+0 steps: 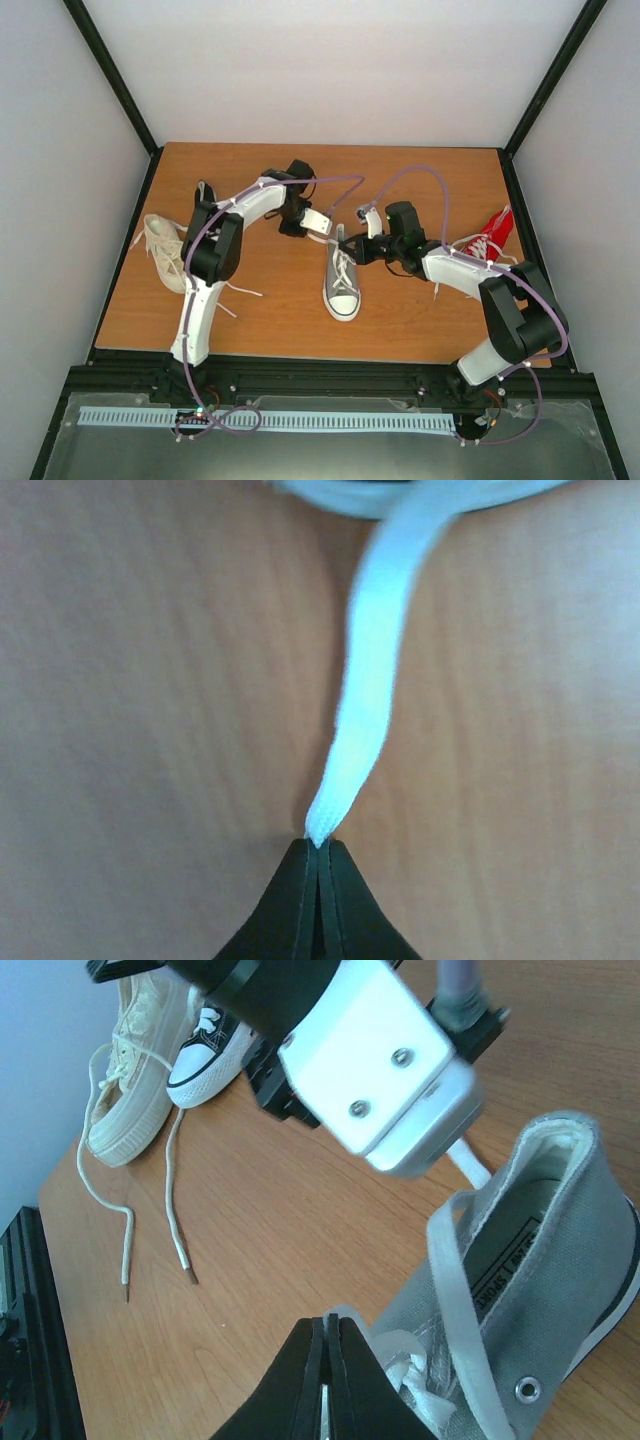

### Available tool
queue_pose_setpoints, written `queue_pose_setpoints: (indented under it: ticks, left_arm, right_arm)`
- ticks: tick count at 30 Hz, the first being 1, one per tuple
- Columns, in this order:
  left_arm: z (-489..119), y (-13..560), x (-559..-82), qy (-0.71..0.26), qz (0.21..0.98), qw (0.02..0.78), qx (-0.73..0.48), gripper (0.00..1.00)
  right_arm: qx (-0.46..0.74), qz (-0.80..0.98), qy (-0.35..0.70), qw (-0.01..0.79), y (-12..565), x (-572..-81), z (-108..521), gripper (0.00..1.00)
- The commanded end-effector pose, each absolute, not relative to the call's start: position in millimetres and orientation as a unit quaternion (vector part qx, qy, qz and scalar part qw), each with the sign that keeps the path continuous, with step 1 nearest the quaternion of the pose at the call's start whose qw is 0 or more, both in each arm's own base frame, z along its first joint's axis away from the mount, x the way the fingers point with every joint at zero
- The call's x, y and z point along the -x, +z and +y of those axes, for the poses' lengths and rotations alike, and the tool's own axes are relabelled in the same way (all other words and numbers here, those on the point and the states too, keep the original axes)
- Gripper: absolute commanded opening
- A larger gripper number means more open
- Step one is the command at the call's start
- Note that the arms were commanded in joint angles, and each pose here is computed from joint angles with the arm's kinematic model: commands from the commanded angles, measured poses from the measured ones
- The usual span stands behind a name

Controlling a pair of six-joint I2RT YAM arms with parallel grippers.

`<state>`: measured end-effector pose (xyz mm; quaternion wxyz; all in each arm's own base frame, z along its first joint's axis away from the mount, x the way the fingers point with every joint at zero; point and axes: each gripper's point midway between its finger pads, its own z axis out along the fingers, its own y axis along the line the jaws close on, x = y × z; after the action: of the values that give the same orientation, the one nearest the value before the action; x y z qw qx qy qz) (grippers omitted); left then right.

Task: Tie the shoes

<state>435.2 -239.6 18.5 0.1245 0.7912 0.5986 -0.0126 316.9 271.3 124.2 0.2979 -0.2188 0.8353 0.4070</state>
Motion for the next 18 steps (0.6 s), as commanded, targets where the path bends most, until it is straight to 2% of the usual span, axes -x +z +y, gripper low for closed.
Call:
queue_pose_setpoints:
  ticks: [1, 4, 7, 13, 18]
  left_arm:
    - [-241, 43, -410, -0.072, 0.639, 0.133, -0.755, 0.01]
    - [-253, 94, -387, -0.135, 0.644, 0.189, -0.729, 0.01]
    - [-254, 125, -345, -0.152, 0.617, 0.212, -0.743, 0.01]
    - [-258, 139, -265, -0.195, 0.598, 0.170, -0.759, 0.01]
    - [-287, 190, -227, -0.282, 0.588, 0.196, -0.732, 0.01]
  right_arm:
    - [0.227, 0.824, 0.405, 0.324, 141, -322, 274, 0.03]
    - [0.221, 0.826, 0.400, 0.330, 143, -324, 272, 0.03]
    - [0.214, 0.827, 0.394, 0.339, 147, -327, 269, 0.03]
    - [0.200, 0.826, 0.389, 0.356, 155, -331, 266, 0.03]
    - [0.187, 0.832, 0.378, 0.360, 151, -334, 261, 0.03]
